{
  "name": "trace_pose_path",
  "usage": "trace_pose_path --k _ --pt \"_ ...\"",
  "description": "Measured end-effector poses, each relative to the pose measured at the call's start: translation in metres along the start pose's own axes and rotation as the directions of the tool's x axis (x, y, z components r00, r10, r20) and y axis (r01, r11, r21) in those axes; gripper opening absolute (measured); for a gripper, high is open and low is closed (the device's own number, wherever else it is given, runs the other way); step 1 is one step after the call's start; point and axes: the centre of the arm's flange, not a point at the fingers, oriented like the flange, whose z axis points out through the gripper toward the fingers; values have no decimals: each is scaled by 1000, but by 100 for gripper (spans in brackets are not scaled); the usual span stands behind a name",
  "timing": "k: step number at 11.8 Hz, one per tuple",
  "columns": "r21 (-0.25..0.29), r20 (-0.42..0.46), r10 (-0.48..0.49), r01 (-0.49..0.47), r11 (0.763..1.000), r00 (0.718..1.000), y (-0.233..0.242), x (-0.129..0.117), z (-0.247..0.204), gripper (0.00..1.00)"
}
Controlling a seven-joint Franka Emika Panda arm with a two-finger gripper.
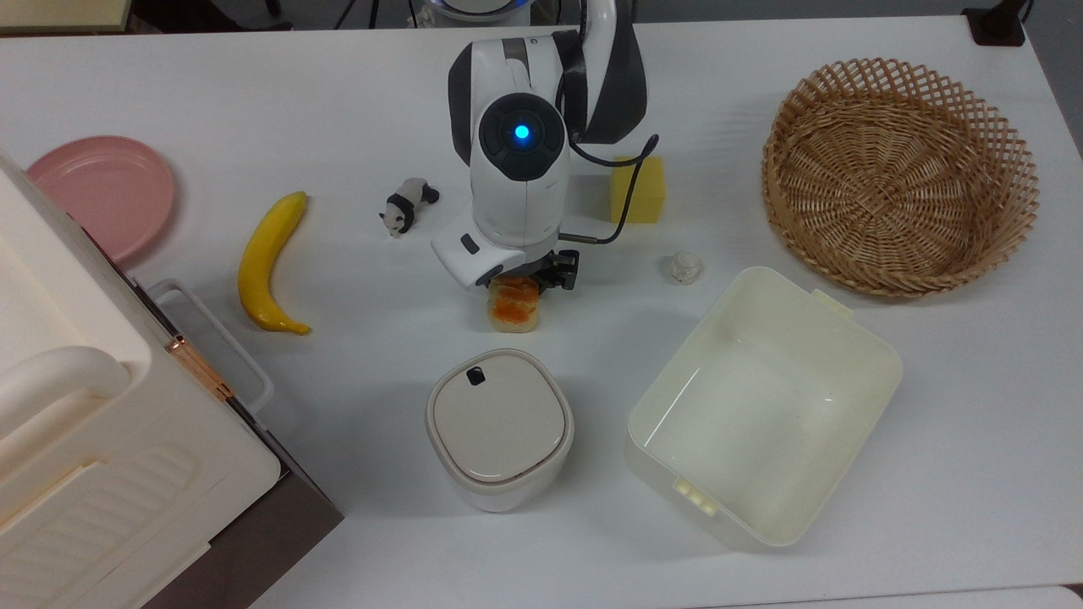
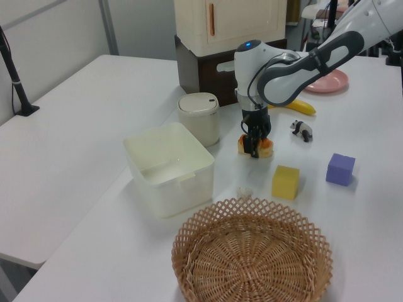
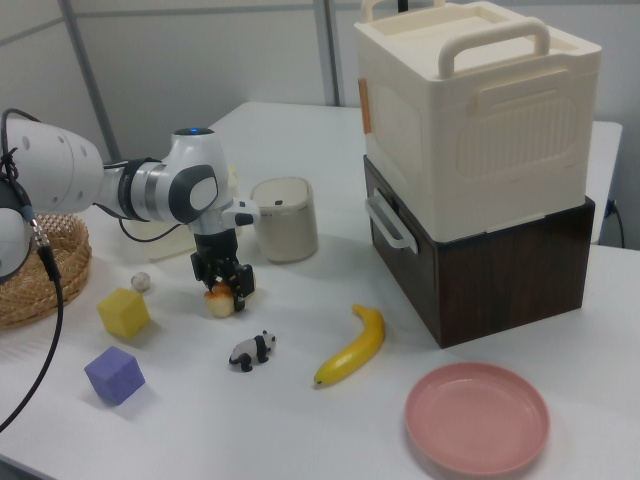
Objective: Put the bread in the basket
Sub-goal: 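Close the gripper on the bread roll and lift it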
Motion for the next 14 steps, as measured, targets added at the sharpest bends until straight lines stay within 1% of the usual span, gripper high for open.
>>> trace_pose_path --k 3,5,7,8,11,13,14 --pt "-5 10 0 0 1000 1000 2 -4 -18 64" --pt "-23 24 -1 2 1000 1000 7 -13 -51 64" --pt "-25 23 5 -5 1000 1000 12 -25 -86 64" --pt "-26 19 6 -6 1000 1000 13 -28 -96 65" --pt "-60 -31 -3 1 998 1000 22 -36 -132 65" --pt "-79 -66 12 -17 997 998 43 -34 -162 66" --pt "-79 -82 17 -23 997 997 57 -32 -181 66"
